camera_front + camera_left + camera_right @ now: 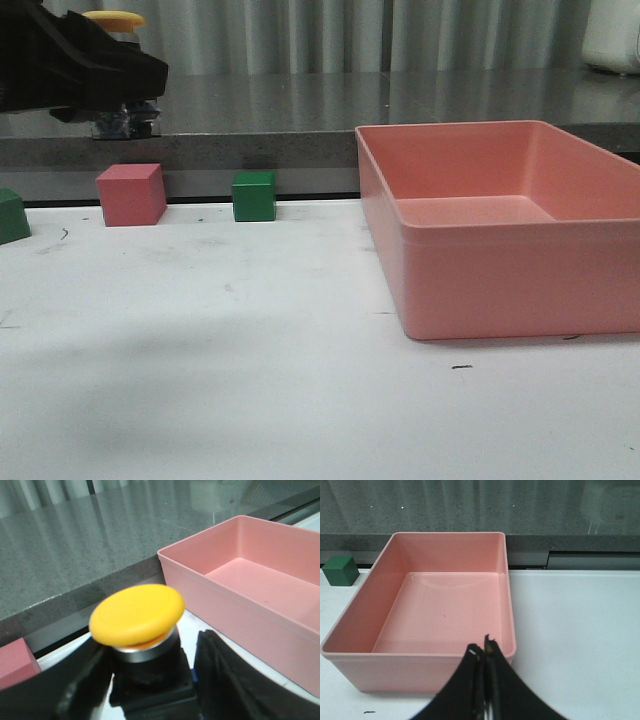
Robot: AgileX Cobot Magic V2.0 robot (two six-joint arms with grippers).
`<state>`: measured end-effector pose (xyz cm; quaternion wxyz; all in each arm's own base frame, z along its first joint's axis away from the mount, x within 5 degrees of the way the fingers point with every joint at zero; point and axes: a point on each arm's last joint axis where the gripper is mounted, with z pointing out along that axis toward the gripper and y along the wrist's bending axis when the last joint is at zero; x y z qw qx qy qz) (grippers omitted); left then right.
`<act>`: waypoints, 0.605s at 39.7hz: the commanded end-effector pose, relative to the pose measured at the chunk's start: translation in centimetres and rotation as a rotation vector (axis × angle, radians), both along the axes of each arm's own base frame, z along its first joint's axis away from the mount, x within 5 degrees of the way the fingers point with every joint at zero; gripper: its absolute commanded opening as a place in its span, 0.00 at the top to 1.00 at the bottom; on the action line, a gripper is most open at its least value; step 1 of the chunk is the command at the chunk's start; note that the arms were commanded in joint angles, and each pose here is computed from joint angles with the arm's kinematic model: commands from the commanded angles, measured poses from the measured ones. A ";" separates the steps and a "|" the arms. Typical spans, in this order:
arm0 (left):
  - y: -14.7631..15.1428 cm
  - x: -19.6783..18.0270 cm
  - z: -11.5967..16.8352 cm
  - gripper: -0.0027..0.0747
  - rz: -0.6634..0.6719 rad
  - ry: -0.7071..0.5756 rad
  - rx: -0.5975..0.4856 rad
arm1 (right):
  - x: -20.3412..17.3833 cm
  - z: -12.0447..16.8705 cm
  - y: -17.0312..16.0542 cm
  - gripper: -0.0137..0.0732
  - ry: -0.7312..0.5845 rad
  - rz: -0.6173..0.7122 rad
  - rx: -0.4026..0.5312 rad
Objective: Place and stand button with both arms
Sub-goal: 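Grasp the button with the left gripper and lift it up, then rotate the button upright and lower it onto the table with the left gripper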
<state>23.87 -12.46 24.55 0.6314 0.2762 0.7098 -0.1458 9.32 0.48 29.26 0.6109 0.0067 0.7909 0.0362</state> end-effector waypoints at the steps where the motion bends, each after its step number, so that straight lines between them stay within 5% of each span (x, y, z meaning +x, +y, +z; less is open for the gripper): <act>1: -0.1 0.7 1.7 0.68 0.012 -0.148 -0.079 | 0.1 1.6 -0.1 0.92 -0.110 -0.003 -0.017; 24: -1.3 4.7 -7.4 0.68 0.082 -0.151 -0.200 | 0.1 1.6 -0.1 0.92 -0.110 -0.003 -0.017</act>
